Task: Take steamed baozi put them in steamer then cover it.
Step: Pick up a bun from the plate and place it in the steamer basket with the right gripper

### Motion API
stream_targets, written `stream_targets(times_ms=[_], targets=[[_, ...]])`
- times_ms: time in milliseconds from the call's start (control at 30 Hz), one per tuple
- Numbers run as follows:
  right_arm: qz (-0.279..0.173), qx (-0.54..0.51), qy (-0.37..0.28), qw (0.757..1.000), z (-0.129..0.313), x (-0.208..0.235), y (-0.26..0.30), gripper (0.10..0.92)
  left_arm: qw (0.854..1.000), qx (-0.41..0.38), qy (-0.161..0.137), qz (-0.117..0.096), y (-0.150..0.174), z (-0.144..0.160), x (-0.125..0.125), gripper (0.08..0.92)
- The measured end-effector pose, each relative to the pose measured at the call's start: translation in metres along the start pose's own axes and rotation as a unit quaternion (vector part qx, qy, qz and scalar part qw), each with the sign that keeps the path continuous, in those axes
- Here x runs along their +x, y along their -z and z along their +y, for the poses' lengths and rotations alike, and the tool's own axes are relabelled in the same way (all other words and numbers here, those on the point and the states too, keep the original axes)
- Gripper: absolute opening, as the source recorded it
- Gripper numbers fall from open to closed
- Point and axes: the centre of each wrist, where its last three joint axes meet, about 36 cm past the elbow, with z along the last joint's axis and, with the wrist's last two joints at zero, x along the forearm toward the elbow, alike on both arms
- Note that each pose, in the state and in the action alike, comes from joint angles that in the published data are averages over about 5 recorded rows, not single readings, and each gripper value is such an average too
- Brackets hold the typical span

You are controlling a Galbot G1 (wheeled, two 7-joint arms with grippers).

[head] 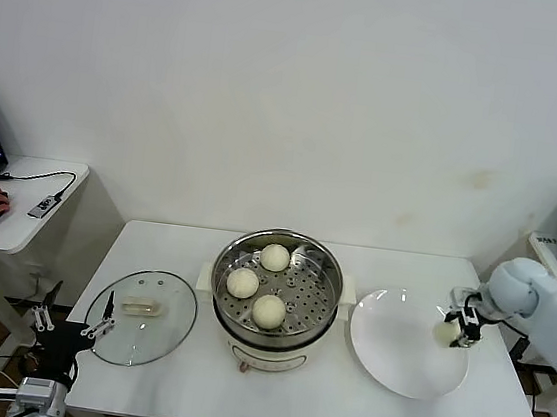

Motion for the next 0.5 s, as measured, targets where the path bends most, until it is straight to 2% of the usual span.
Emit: stream_targets(times_ms=[200,500], targets=[[-0.025,0.015,-0.034,0.999,-0.028,0.062,0.036,0.556,1.0,0.002,-0.004,-0.004,0.002,-0.001,-0.003,0.823],[-0.08,0.023,-0.07,0.994,-0.063,0.142,0.121,0.565,1.0,0.007,-0.003,-0.006,0.001,-0.003,-0.006,0.823]])
